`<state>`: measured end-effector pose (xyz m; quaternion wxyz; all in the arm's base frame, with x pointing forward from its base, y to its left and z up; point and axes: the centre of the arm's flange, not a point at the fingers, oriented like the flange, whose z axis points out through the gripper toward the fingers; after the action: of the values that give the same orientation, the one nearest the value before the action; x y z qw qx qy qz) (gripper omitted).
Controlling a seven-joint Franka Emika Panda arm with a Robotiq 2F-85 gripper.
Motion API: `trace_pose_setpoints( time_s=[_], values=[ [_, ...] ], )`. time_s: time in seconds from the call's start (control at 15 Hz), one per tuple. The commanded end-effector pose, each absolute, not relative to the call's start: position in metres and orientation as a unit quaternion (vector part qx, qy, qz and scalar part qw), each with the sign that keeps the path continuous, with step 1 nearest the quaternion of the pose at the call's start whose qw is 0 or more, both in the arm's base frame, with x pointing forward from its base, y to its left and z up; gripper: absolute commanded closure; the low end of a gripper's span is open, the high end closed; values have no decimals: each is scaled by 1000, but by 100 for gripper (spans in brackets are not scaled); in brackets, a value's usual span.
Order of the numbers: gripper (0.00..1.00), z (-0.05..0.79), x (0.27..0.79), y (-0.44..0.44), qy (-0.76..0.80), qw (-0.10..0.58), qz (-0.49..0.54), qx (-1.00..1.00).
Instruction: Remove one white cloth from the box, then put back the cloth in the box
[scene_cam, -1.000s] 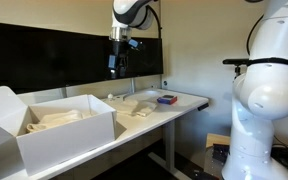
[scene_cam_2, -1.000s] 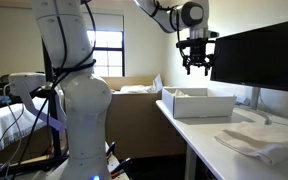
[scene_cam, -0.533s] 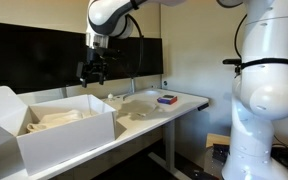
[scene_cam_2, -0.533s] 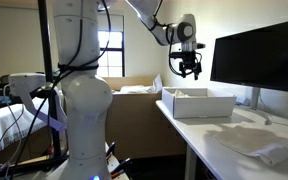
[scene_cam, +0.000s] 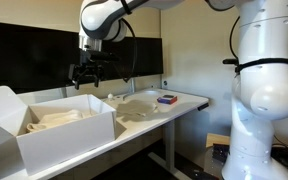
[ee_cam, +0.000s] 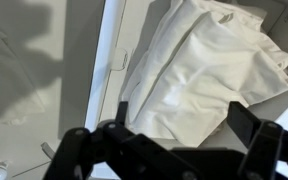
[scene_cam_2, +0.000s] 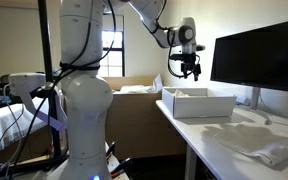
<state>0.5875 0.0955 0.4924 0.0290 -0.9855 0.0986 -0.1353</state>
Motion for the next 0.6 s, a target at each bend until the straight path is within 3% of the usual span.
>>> trace_pose_setpoints(
  time_s=[0.0,0.53],
  values=[
    [0,479,579,93,111,23,-122,-986],
    [0,425,612,105,101,24,-94,-990]
  ],
)
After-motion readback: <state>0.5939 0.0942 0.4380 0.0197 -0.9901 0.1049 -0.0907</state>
